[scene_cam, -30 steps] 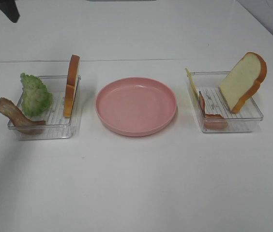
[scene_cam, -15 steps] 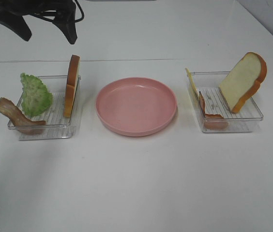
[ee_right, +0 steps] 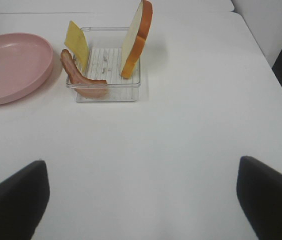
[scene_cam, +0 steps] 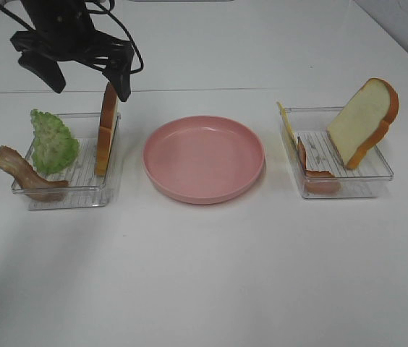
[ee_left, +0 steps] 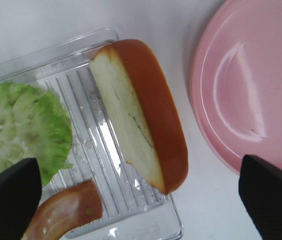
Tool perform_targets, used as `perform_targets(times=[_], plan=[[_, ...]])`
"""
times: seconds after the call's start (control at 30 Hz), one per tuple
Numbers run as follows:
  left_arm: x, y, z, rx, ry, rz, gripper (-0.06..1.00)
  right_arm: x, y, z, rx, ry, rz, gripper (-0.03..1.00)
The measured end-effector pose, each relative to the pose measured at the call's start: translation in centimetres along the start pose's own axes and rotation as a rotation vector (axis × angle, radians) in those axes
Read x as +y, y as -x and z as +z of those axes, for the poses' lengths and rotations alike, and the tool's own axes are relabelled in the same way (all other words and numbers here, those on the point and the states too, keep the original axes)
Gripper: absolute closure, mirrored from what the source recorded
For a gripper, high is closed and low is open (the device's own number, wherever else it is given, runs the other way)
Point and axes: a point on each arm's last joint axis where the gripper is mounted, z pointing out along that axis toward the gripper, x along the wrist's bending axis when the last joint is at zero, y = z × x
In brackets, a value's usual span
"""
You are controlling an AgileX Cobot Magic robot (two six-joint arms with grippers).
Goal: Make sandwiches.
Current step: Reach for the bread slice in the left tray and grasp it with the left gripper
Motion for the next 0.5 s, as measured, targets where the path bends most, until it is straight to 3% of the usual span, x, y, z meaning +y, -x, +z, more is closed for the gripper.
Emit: perform_targets(times=[0.5], plan=[[-0.1,-1.0,4.8,0.097,-0.065,0.041,-0.02,0.0,0.0,0.0,0.000,0.000,0.000,0.03]])
